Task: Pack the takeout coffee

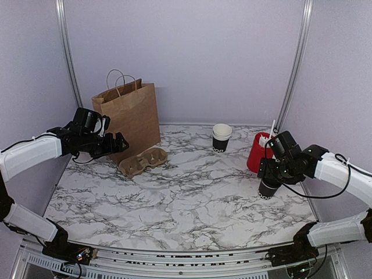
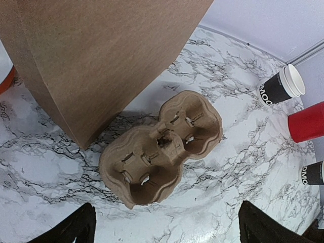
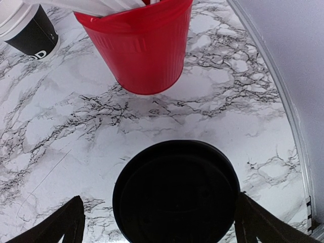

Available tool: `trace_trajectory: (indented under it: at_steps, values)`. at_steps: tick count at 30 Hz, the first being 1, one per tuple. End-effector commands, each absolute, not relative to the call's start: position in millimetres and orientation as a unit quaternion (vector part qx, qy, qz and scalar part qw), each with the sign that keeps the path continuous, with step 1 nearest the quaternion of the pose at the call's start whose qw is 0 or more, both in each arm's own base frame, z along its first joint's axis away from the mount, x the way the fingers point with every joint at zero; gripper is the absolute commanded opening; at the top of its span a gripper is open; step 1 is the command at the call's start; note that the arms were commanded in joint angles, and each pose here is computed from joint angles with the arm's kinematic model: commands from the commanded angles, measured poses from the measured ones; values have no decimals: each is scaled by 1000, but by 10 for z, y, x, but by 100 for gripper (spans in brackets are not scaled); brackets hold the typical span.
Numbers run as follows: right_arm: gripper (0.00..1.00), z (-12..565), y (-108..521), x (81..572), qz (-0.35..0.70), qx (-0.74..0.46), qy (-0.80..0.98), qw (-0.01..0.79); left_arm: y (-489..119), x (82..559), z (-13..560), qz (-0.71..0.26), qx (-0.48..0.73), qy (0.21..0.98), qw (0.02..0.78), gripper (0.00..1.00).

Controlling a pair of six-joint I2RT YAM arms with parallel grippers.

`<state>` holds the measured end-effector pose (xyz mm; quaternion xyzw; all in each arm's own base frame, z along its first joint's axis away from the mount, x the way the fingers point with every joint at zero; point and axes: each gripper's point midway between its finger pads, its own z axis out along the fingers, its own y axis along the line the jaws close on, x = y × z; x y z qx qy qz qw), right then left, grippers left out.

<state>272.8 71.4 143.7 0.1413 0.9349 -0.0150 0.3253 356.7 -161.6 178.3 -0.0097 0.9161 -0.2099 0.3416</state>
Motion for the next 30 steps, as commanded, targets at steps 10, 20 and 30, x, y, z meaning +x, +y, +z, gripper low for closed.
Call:
trace_trajectory:
  at_steps: [10,20,30]
  values:
    - [100,1758,607,2702,-12,164,920,355,-1638,3574,1861,-226,-5,908,353,99]
    - [100,2309,856,2883,48,112,896,427,-1630,3571,1744,-225,-23,913,339,99]
    - [100,3073,1437,3127,124,1,839,529,-1355,3521,1213,-160,-123,935,291,99]
